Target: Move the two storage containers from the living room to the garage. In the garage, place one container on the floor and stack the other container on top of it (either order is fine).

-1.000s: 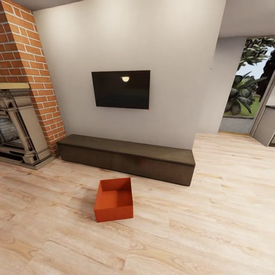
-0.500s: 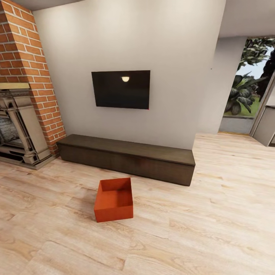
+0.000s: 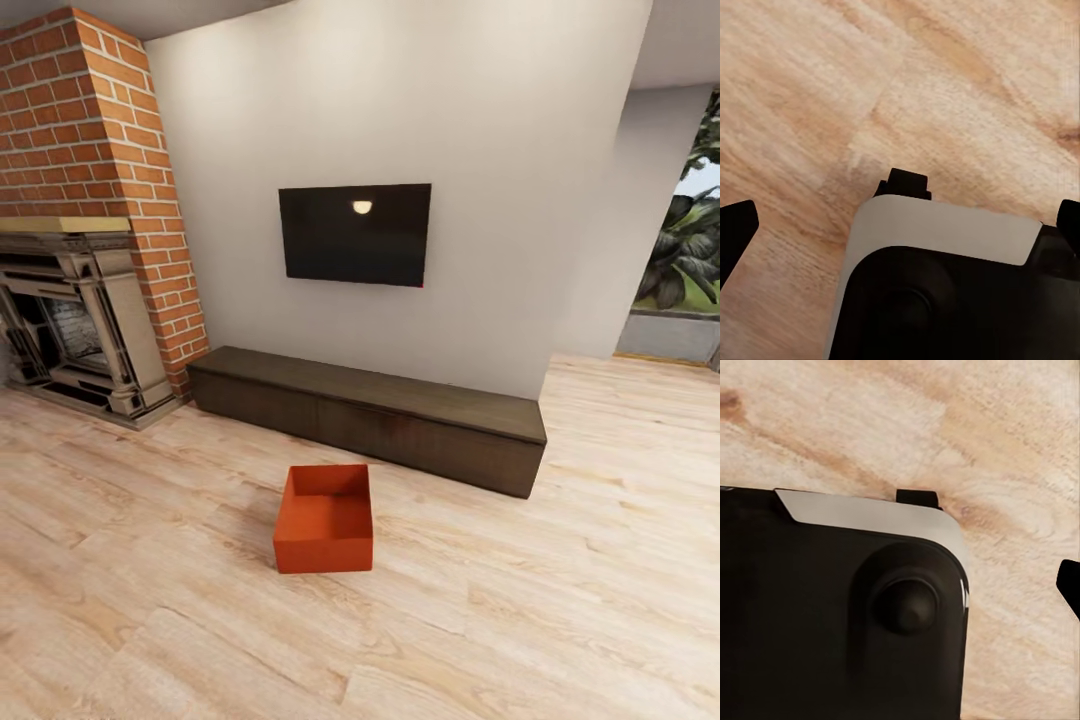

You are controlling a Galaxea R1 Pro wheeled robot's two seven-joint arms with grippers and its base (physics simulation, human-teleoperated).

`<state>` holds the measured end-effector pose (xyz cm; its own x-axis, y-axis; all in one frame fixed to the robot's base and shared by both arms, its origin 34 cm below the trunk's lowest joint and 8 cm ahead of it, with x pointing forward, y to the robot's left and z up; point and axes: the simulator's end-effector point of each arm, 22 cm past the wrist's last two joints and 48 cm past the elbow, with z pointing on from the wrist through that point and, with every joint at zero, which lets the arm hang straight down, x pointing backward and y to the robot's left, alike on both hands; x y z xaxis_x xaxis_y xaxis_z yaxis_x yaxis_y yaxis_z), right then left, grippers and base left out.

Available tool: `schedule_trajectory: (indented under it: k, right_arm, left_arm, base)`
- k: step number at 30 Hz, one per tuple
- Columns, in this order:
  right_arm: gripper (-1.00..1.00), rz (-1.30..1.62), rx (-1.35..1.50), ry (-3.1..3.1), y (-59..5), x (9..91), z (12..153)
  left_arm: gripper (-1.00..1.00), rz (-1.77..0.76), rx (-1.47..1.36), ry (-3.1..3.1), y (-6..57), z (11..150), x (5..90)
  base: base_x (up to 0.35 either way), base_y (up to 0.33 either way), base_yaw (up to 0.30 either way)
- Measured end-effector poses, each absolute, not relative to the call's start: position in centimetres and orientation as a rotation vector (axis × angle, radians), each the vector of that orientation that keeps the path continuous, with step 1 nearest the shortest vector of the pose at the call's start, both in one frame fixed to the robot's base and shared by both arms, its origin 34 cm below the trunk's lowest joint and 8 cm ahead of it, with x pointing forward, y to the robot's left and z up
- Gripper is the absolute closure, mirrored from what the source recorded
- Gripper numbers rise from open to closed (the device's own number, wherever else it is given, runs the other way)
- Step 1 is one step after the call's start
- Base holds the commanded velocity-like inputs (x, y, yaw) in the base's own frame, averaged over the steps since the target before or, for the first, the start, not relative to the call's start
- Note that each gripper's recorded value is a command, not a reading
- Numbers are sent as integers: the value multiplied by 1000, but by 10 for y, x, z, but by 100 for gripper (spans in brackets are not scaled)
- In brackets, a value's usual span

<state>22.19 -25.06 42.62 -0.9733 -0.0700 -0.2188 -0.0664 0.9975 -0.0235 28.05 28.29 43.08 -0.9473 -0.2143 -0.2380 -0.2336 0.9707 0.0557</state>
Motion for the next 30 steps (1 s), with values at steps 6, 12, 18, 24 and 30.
schedule_trajectory:
  k: [6,12,18,24,30]
  right_arm:
    - [-100,-38,-96,2922,-253,221,426]
    - [-100,-36,-111,2922,-253,221,426]
    - [-100,-22,-121,2922,-251,221,426]
    - [-100,-34,-116,2919,-252,222,426]
    - [-100,-40,-114,2919,-253,222,426]
  left_arm:
    - [-100,122,-333,2888,283,431,281]
    - [-100,122,-331,2888,283,431,281]
    - [-100,124,-333,2888,284,431,280]
    - [-100,124,-333,2888,284,431,280]
    - [-100,124,-333,2887,284,431,280]
  base:
    - [0,0,9]
    - [9,0,0]
    - [289,0,0]
    - [319,0,0]
    - [317,0,72]
